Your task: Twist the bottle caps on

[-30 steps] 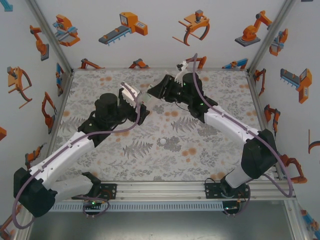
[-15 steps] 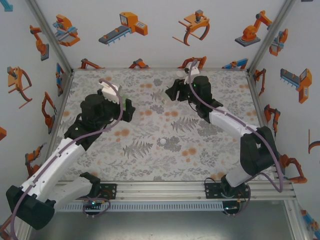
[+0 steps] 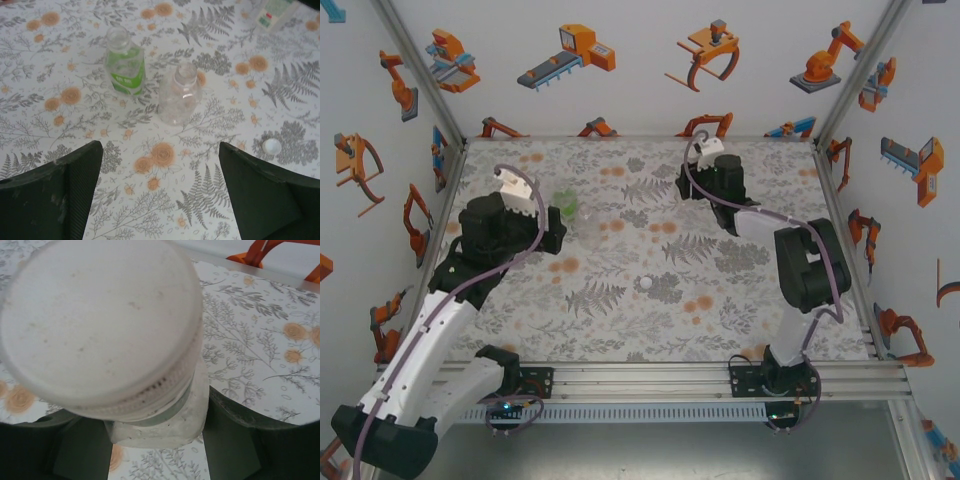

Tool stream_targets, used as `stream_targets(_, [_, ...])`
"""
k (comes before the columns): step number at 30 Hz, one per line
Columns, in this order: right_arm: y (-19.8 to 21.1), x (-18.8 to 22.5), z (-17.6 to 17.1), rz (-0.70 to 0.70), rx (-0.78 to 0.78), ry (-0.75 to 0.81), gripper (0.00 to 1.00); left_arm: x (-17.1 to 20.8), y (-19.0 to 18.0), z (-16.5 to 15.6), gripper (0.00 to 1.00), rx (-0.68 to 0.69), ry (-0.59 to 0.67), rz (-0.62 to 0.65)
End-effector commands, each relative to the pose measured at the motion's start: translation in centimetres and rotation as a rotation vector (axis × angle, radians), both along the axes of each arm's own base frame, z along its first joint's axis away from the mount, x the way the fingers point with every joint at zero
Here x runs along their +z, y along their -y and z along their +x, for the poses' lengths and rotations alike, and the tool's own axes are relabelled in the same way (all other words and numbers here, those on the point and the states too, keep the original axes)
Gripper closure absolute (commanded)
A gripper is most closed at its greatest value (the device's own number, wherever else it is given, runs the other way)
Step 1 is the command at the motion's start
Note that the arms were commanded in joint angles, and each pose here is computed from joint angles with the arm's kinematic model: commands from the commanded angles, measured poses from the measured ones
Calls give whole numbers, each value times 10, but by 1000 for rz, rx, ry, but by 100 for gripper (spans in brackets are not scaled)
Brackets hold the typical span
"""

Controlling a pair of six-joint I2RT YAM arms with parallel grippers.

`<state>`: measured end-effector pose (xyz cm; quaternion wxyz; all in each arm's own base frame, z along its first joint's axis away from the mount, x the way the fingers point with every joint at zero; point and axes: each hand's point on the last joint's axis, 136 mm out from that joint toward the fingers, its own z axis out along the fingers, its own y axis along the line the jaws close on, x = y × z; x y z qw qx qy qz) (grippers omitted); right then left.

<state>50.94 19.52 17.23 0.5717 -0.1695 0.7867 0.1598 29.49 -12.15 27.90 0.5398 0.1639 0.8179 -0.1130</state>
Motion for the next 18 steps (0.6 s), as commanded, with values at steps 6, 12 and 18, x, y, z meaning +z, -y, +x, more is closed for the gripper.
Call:
stream_targets(6, [26, -1, 24, -65, -61, 44, 68, -11, -5, -1, 10, -5, 5, 63])
stream_targets(12, [37, -18, 27, -80, -87, 19, 64, -10, -5, -3, 10, -7, 16, 56])
stream_targets(18, [38, -26, 25, -72, -88, 1, 55, -10, -5, -1, 10, -2, 18, 56])
